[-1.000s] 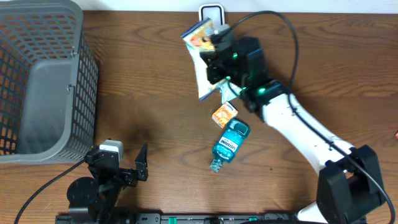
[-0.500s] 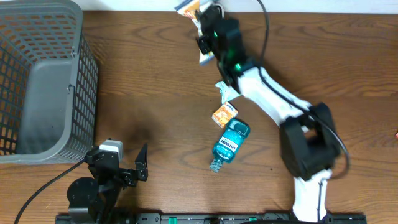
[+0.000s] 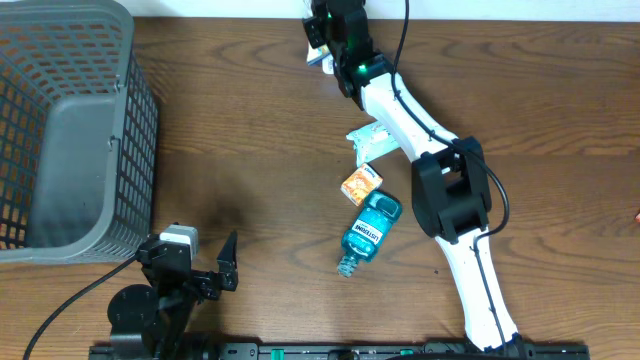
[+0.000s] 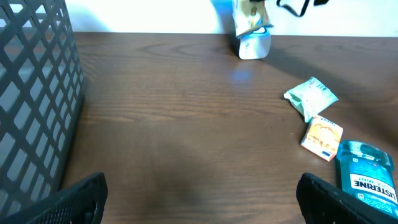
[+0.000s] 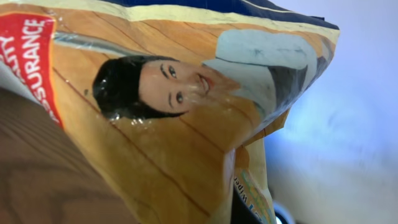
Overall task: Scan the item barcode
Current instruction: 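Carry the snack bag to the white scanner and hold it there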
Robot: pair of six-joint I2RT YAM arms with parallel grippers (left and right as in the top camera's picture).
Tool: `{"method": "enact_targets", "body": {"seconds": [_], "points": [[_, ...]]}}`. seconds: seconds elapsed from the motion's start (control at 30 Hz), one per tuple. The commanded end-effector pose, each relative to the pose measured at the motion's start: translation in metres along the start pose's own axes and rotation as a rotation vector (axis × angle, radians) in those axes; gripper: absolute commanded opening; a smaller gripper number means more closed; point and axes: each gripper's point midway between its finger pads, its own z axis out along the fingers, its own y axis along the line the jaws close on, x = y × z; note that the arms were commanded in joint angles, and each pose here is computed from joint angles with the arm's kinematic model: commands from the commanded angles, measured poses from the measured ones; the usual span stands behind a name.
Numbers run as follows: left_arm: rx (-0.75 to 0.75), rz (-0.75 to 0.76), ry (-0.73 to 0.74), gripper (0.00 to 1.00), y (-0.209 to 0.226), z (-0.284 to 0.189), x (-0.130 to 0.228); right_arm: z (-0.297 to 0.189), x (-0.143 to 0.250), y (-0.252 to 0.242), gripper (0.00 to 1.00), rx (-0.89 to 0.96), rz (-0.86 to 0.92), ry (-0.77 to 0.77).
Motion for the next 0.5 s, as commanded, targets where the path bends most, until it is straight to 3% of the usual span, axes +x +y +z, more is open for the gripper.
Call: {"method": "enact_targets", "body": {"seconds": [0.0, 0.27, 0.47], "points": [[0.008, 0.015, -0.013, 0.97, -0.002, -0.002, -0.004, 0.002, -0.010, -0.005, 0.04, 0.018, 0.040, -0.028], [0.008, 0.015, -0.013, 0.97, -0.002, -0.002, -0.004, 0.000, -0.013, -0.006, 0.01, 0.018, 0.069, -0.034], [0.008, 0.015, -0.013, 0.97, -0.002, -0.002, -0.004, -0.027, -0.047, -0.014, 0.01, 0.026, 0.064, 0.000]]}}
